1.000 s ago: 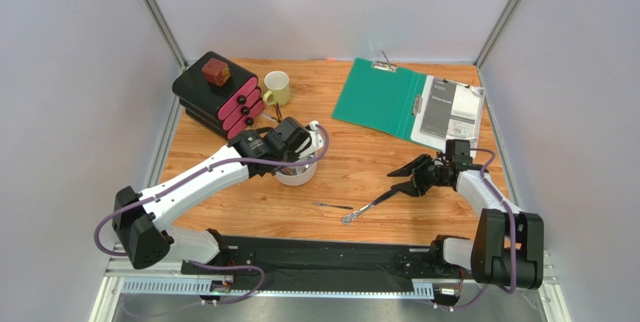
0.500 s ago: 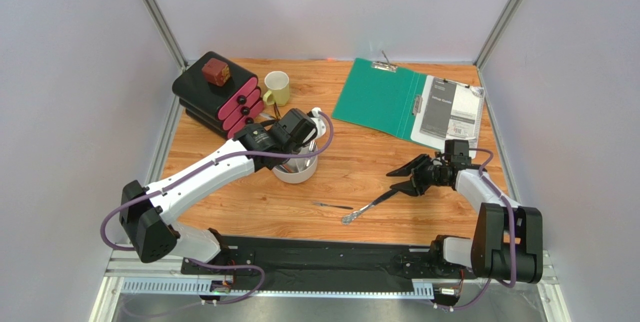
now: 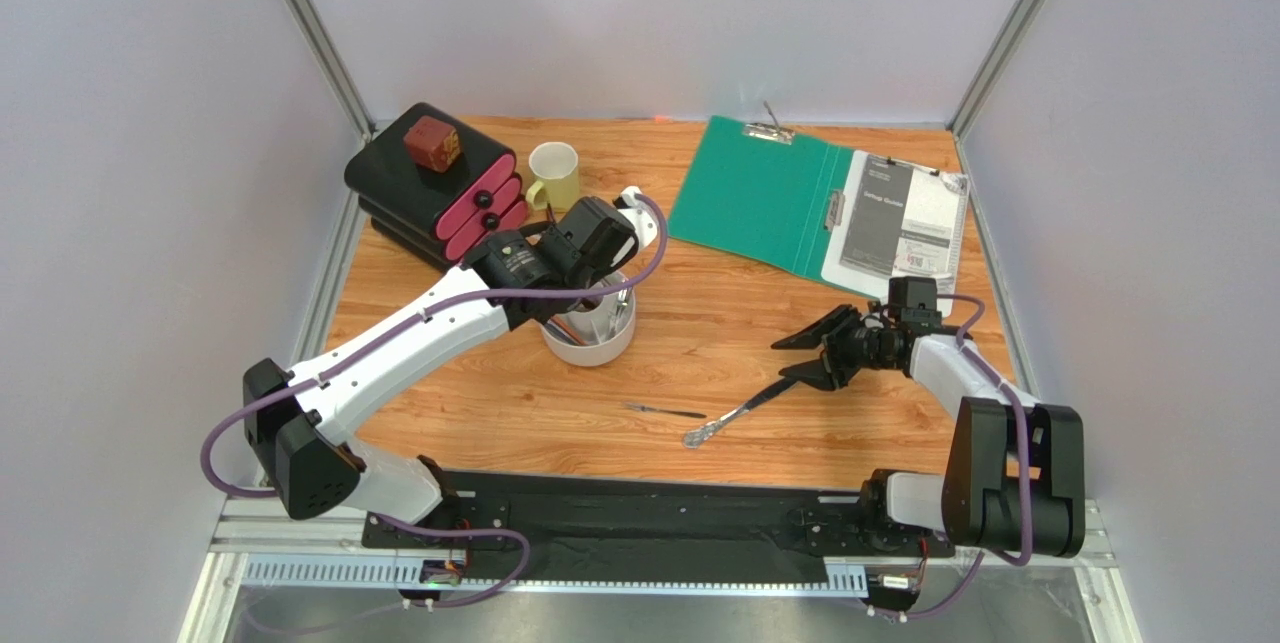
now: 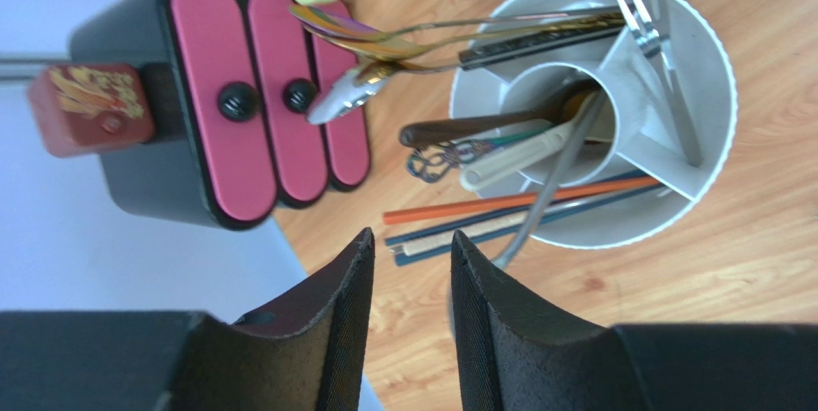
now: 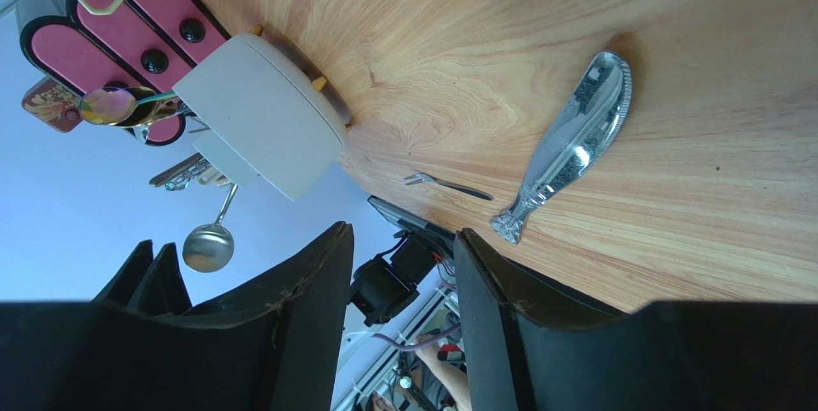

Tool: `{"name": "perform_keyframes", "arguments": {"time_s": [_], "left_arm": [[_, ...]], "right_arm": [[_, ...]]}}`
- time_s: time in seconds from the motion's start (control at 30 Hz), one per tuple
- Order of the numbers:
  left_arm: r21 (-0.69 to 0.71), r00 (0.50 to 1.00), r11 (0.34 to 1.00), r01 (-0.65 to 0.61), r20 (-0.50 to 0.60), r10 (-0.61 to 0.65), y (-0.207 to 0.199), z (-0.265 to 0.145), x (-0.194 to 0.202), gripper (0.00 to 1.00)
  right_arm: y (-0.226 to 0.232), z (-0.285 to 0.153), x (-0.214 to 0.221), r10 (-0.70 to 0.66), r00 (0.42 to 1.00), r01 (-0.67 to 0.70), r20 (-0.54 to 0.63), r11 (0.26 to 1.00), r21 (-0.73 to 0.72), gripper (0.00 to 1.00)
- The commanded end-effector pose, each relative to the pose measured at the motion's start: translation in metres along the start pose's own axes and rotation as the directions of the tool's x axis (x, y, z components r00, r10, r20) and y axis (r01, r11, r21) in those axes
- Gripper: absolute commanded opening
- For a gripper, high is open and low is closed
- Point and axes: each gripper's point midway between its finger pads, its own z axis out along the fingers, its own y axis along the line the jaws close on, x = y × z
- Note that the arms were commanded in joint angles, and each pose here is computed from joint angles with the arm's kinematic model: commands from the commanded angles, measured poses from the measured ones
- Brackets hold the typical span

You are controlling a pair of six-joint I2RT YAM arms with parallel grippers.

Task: Sort the eating utensils into containers
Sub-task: Place the spoon in the storage box.

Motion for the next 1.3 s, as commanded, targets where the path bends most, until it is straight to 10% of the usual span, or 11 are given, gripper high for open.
{"name": "perform_keyframes", "arguments": {"time_s": [0.0, 0.2, 0.47, 0.77, 0.87, 1.03, 1.27], "left_arm": [[0.021, 0.992, 0.992, 0.127, -0.015, -0.127, -0.003, -0.009, 0.001, 0.41], [0.016, 0.963, 0.965, 0.262, -0.065, -0.260, -0.003, -0.013, -0.015, 0.34], [0.440, 0.931, 0.821, 0.364, -0.190, -0.311, -0.097, -0.032, -0.014, 0.35], [0.591, 0.908, 0.690, 0.417, -0.305, -0.287, -0.153, -0.047, 0.018, 0.38], [0.539, 0.893, 0.714, 0.446, -0.210, -0.399, -0.125, -0.054, -0.003, 0.37], [0.453, 0.796, 0.731, 0.510, 0.073, -0.601, -0.049, -0.086, -0.046, 0.43], [0.303, 0.754, 0.746, 0.593, 0.117, -0.647, -0.004, -0.084, -0.018, 0.43]], "right_arm": [[0.025, -0.005, -0.005, -0.071, 0.997, 0.072, 0.018, 0.995, -0.065, 0.49], [0.042, -0.010, -0.005, -0.136, 0.990, 0.138, 0.031, 0.987, -0.086, 0.50], [0.060, -0.026, -0.008, -0.180, 0.980, 0.184, 0.083, 0.982, -0.049, 0.51], [0.082, -0.015, 0.015, -0.388, 0.921, 0.388, 0.027, 0.922, 0.004, 0.52], [0.091, 0.000, 0.033, -0.549, 0.835, 0.550, -0.018, 0.835, 0.036, 0.52], [0.084, 0.022, 0.074, -0.829, 0.524, 0.849, -0.198, 0.489, 0.198, 0.53], [0.024, 0.039, 0.090, -0.862, 0.238, 0.948, -0.448, 0.105, 0.300, 0.56]]}}
